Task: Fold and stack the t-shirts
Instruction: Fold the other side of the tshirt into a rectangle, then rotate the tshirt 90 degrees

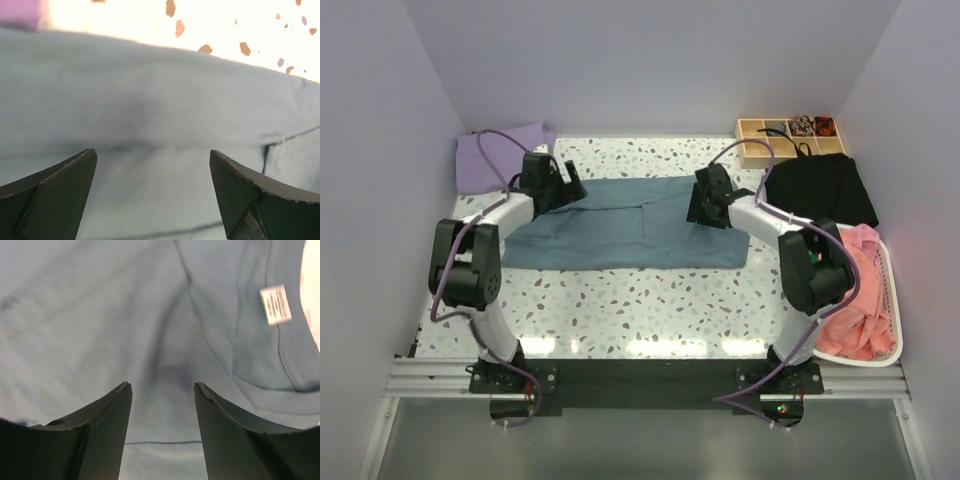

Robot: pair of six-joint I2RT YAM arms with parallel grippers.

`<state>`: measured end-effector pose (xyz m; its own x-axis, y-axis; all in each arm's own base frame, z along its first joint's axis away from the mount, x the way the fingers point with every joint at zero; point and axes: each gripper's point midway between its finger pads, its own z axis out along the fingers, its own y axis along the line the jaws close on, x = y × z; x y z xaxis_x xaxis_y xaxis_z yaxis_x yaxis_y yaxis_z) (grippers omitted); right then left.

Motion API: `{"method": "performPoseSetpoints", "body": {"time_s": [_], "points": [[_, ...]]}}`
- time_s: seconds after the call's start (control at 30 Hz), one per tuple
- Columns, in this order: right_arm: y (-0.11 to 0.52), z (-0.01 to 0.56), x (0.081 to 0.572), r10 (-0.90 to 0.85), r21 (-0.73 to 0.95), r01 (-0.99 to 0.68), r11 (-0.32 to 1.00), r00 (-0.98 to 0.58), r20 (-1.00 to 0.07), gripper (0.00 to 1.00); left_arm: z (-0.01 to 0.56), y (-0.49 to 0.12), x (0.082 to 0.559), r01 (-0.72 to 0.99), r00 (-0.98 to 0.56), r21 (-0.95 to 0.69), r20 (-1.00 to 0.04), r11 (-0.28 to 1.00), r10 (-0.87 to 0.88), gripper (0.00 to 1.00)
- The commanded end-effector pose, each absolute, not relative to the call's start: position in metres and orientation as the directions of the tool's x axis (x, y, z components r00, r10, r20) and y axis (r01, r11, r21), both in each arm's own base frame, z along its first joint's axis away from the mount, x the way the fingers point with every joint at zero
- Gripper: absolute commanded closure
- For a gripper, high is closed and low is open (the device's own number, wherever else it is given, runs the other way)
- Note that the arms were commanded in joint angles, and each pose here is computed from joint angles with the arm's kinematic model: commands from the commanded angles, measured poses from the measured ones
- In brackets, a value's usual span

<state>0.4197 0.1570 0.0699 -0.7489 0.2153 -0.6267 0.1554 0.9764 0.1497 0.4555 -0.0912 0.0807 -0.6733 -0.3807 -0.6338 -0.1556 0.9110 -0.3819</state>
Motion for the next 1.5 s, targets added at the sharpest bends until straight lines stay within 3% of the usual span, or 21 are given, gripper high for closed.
{"method": "performPoseSetpoints", "body": {"time_s": [0.0,0.17,0.27,0.4,0.53,0.57,0.63,0.7,0.73,0.9,0.97,1.1,1.23,1.3,1.33,1.37,1.43,1.47], "points": [[0.14,0.048,0.406,0.233,0.104,0.214,0.971,-0.77,-0.594,0.43,0.083,-0.125,0.502,-0.023,-0.639,-0.453,-0.678,0.891,-0.362,0.0],[0.125,0.026,0.403,0.264,0.097,0.252,0.963,-0.795,-0.546,0.43,0.045,-0.135,0.509,-0.014,-0.681,-0.432,-0.656,0.902,-0.325,0.0],[0.127,0.013,0.409,0.273,0.104,0.256,0.961,-0.817,-0.509,0.43,0.019,-0.127,0.488,-0.086,-0.731,-0.376,-0.605,0.923,-0.315,0.0],[0.135,0.0,0.426,0.268,0.1,0.251,0.963,-0.84,-0.471,0.43,-0.013,-0.124,0.437,-0.168,-0.814,-0.324,-0.488,0.931,-0.316,0.0],[0.158,-0.009,0.45,0.276,0.156,0.23,0.961,-0.856,-0.438,0.44,-0.039,-0.136,0.354,-0.187,-0.881,-0.344,-0.356,0.92,-0.312,0.0],[0.163,-0.01,0.463,0.279,0.169,0.226,0.959,-0.851,-0.444,0.44,-0.03,-0.145,0.345,-0.161,-0.88,-0.374,-0.365,0.913,-0.305,0.0],[0.175,-0.002,0.484,0.272,0.196,0.202,0.959,-0.849,-0.453,0.44,-0.044,-0.15,0.297,-0.192,-0.911,-0.404,-0.265,0.894,-0.315,0.0],[0.182,-0.018,0.489,0.261,0.198,0.193,0.961,-0.873,-0.411,0.44,-0.035,-0.161,0.275,-0.183,-0.918,-0.46,-0.236,0.869,-0.318,0.0],[0.189,-0.006,0.507,0.262,0.226,0.176,0.958,-0.857,-0.444,0.44,-0.043,-0.159,0.251,-0.201,-0.929,-0.455,-0.192,0.868,-0.316,0.0],[0.237,-0.027,0.529,0.178,0.371,0.036,0.928,-0.918,-0.355,0.45,-0.03,-0.18,0.188,-0.163,-0.963,-0.551,-0.09,0.819,-0.252,0.0],[0.252,-0.008,0.546,0.163,0.429,-0.026,0.903,-0.903,-0.398,0.45,-0.022,-0.183,0.173,-0.145,-0.972,-0.569,-0.07,0.81,-0.224,0.0],[0.257,0.047,0.571,0.194,0.531,-0.149,0.834,-0.822,-0.535,0.45,0.017,-0.187,0.198,-0.037,-0.963,-0.57,-0.198,0.821,-0.181,0.0],[0.239,0.105,0.56,0.198,0.514,-0.242,0.823,-0.727,-0.658,0.44,0.1,-0.191,0.284,0.136,-0.84,-0.495,-0.517,0.858,-0.165,0.0],[0.235,0.163,0.554,0.204,0.488,-0.318,0.813,-0.628,-0.751,0.44,0.12,-0.189,0.317,0.148,-0.78,-0.439,-0.603,0.886,-0.168,0.0],[0.23,0.153,0.54,0.197,0.486,-0.312,0.816,-0.641,-0.742,0.44,0.148,-0.195,0.341,0.187,-0.726,-0.428,-0.667,0.884,-0.169,0.0],[0.229,0.186,0.529,0.21,0.483,-0.344,0.805,-0.597,-0.774,0.44,0.148,-0.199,0.358,0.197,-0.712,-0.414,-0.684,0.889,-0.161,0.0],[0.224,0.195,0.517,0.225,0.484,-0.346,0.804,-0.576,-0.786,0.44,0.18,-0.214,0.391,0.262,-0.651,-0.4,-0.745,0.878,-0.145,0.0],[0.219,0.197,0.498,0.229,0.494,-0.343,0.799,-0.586,-0.777,0.44,0.166,-0.225,0.408,0.285,-0.66,-0.396,-0.742,0.873,-0.121,0.0]]}}
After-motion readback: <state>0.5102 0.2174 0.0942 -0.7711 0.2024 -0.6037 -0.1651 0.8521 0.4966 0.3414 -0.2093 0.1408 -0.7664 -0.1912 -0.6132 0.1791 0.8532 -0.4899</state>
